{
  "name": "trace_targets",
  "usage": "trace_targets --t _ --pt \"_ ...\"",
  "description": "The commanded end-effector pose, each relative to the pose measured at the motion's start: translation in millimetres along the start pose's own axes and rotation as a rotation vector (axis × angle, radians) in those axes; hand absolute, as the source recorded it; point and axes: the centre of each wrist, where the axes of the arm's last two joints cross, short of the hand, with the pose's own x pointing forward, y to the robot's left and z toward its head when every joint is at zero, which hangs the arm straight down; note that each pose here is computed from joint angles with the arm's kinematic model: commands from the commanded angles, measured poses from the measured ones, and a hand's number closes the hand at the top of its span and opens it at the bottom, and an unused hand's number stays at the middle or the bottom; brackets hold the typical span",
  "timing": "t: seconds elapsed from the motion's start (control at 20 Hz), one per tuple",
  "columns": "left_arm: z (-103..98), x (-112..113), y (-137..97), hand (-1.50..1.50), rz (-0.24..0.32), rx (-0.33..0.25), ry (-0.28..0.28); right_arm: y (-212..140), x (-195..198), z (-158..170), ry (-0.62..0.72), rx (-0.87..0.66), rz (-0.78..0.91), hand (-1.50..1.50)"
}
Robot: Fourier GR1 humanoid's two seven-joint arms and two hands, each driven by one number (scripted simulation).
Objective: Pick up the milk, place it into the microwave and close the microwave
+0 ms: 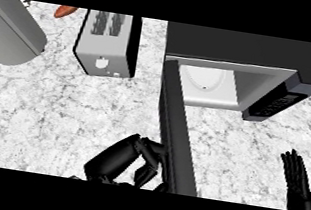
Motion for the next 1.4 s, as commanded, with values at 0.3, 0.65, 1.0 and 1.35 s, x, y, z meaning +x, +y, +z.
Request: trace_targets --t 0.3,0.65,1.0,1.35 --pt "-28.3 -68.5 -51.4 1.5 -0.114 0.004 0.025 -27.9 68.7 24.9 -0.128 0.133 -0.049 -1.5" --pt "-42.4 -88.4 -58.8 1.5 -0.116 0.093 -0.028 -13.6 93.0 17.5 -0.193 0.158 -0.144 -1.5" --pt "-55.1 -86.8 -67.3 1.5 -0.071 0.069 0.043 -15.2 132.0 -4.0 -0.235 0.247 -0.146 -1.5" --pt "-69.2 -67.7 -67.5 1.5 0.006 0.172 -0.065 -18.8 150.9 -11.0 -0.247 0.306 -0.17 -1.5"
